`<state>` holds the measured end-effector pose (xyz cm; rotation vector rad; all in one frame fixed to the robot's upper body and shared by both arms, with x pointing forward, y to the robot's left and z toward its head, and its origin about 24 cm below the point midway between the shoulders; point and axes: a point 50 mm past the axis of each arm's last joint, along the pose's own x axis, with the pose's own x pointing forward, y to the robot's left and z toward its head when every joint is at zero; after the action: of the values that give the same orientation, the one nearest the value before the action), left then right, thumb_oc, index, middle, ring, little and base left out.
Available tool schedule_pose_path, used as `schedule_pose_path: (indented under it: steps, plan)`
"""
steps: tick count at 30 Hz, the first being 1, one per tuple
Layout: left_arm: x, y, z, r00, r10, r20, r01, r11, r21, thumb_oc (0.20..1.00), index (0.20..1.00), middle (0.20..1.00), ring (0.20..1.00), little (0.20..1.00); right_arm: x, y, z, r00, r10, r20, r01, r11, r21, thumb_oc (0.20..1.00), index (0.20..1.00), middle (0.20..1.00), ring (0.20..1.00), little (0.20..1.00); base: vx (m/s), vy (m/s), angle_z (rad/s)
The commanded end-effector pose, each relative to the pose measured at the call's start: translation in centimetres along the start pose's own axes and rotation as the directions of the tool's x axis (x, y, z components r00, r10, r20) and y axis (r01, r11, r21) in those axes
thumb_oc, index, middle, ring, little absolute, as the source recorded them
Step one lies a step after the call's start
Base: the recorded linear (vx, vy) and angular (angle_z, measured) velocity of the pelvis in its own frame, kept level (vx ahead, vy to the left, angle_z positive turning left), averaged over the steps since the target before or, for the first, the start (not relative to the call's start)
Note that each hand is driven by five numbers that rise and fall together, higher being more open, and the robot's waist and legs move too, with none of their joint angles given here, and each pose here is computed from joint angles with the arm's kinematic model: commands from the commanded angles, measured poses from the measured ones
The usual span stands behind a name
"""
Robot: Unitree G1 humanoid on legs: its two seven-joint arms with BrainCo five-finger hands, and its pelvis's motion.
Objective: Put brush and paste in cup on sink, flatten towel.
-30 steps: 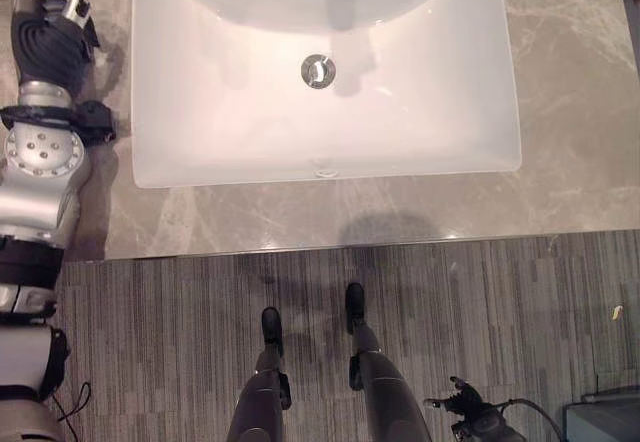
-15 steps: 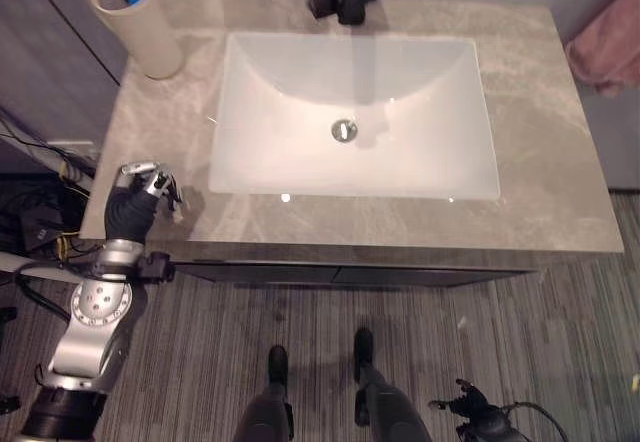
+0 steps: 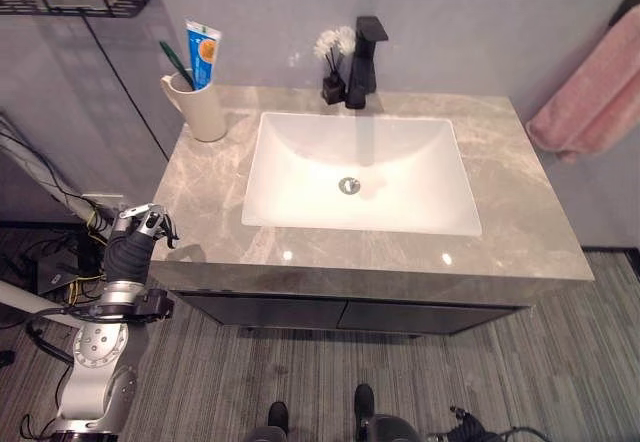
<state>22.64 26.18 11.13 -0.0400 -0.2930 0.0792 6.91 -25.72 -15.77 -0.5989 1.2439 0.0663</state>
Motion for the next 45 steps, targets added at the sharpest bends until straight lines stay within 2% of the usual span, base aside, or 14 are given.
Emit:
schedule_pose_path:
  steps: [1,7,12,16,20,30,32,45]
  plan:
    - [0.9,-0.1,2.5,0.987,-0.013,0.161,0.021,0.999,-0.049,0.2,0.2,0.2,0.2,0.2,-0.3,-2.0,-2.7,0.995,-0.051,-0.083,0.048,0.998,-0.036,1.0,1.0,1.0,1.0,1.0,0.0,-0.098,0.32]
    - [1.1,0.1,2.3,0.987,0.02,0.161,-0.009,0.998,-0.069,0.2,0.2,0.2,0.2,0.2,-0.6,-3.3,-3.7,0.987,-0.104,-0.123,0.108,0.994,0.025,1.0,1.0,1.0,1.0,1.0,0.04,-0.021,0.25]
    - [0.9,1.2,2.3,0.985,0.083,0.148,-0.083,0.997,-0.009,0.2,0.2,0.2,0.2,0.2,-0.4,-3.6,-2.6,0.989,-0.122,-0.085,0.123,0.992,0.011,1.0,1.0,1.0,1.0,1.0,0.19,0.132,-0.07]
    - [0.6,1.5,2.3,0.987,0.072,0.142,-0.073,0.997,0.002,0.2,0.2,0.2,0.2,0.2,-0.2,-3.4,-2.2,0.991,-0.115,-0.072,0.116,0.993,0.006,1.0,1.0,1.0,1.0,1.0,0.17,0.186,-0.56]
    - [0.5,2.0,2.8,0.988,0.061,0.142,-0.068,0.997,0.045,0.2,0.2,0.2,0.2,0.2,-0.2,-2.9,-1.8,0.991,-0.113,-0.064,0.118,0.991,0.07,1.0,1.0,1.0,1.0,1.0,0.18,0.226,-0.23]
    - [0.3,4.6,3.0,0.977,0.179,0.119,-0.197,0.965,0.171,0.2,0.2,0.2,0.2,0.2,0.0,-1.8,-0.6,0.997,-0.078,-0.029,0.078,0.997,-0.005,1.0,1.0,1.0,1.0,1.0,0.08,0.151,-0.27]
    - [1.1,5.7,3.4,0.973,0.201,0.113,-0.224,0.943,0.244,0.2,0.2,0.2,0.2,0.2,-0.1,-2.1,-1.1,0.996,-0.08,-0.045,0.08,0.997,-0.009,1.0,1.0,1.0,1.0,1.0,0.05,0.064,-0.19]
    - [6.1,9.3,4.7,0.947,0.308,0.092,-0.321,0.884,0.339,0.2,0.2,0.2,0.2,0.2,-0.2,-3.0,-1.7,0.994,-0.086,-0.067,0.085,0.996,-0.014,1.0,1.0,1.0,1.0,1.0,0.0,0.019,-0.05]
